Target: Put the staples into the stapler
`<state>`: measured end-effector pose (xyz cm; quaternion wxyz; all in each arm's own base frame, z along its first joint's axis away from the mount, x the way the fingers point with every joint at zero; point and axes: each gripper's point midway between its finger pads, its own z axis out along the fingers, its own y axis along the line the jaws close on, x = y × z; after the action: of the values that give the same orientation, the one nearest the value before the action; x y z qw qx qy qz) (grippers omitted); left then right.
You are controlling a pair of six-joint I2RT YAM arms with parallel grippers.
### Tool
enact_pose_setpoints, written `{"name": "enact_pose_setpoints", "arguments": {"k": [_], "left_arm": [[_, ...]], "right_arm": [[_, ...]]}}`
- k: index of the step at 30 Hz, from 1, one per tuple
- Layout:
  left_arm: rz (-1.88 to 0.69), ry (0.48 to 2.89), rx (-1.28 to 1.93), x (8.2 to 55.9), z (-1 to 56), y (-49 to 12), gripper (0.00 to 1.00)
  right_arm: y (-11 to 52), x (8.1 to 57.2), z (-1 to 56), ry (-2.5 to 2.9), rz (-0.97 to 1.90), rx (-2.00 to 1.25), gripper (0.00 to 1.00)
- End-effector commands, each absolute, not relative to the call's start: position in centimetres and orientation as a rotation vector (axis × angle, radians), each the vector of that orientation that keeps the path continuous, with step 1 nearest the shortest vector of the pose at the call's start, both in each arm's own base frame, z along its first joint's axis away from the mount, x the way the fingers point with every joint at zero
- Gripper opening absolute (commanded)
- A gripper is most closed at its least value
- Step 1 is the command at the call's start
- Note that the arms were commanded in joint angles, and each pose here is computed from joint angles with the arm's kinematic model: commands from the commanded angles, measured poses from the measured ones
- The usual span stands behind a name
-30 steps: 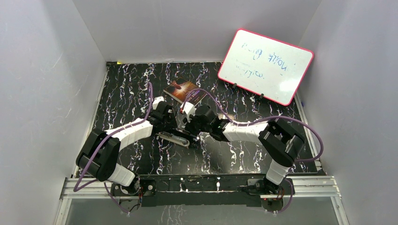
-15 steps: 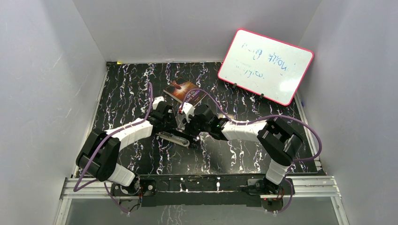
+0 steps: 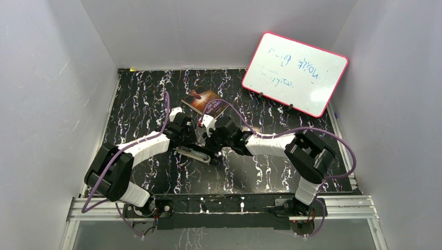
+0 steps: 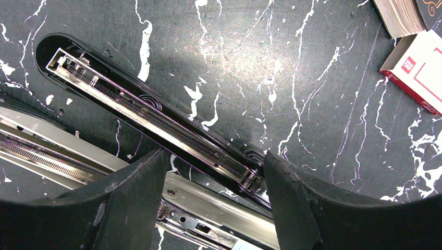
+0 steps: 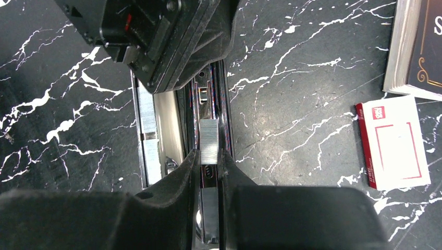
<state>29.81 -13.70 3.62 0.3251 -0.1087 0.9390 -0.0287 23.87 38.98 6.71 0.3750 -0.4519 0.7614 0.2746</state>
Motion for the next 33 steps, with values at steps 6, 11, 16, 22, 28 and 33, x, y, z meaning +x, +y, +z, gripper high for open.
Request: {"name": "enact_pose_setpoints", "arguments": {"k": [6,11,16,22,28,33], "left_arm": [[-0.025,2.471,-0.261,29.3,4.1,-13.0,0.67],[-0.025,2.47,-0.263,29.2,4.1,-12.9,0.67],[-0.021,2.472,-0.262,29.2,4.0,-12.8,0.67],[-0.025,2.472,-0.264,29.2,4.0,-12.9,0.67],[-0.022,2.471,-0.262,29.3,4.1,-12.9,0.67],[-0.029,2.469,-0.259,29.3,4.2,-13.0,0.67]], "right_arm": [[40.1,24.6,6.9,1.957,0.715,-1.146,0.0],[39.9,24.5,6.5,1.977,0.707,-1.153,0.0],[39.7,24.4,7.2,1.972,0.706,-1.151,0.0],[39.9,24.9,11.1,1.838,0.724,-1.104,0.0],[39.9,24.6,12.5,1.783,0.761,-1.083,0.0],[39.8,24.5,10.8,1.844,0.75,-1.104,0.0]]}}
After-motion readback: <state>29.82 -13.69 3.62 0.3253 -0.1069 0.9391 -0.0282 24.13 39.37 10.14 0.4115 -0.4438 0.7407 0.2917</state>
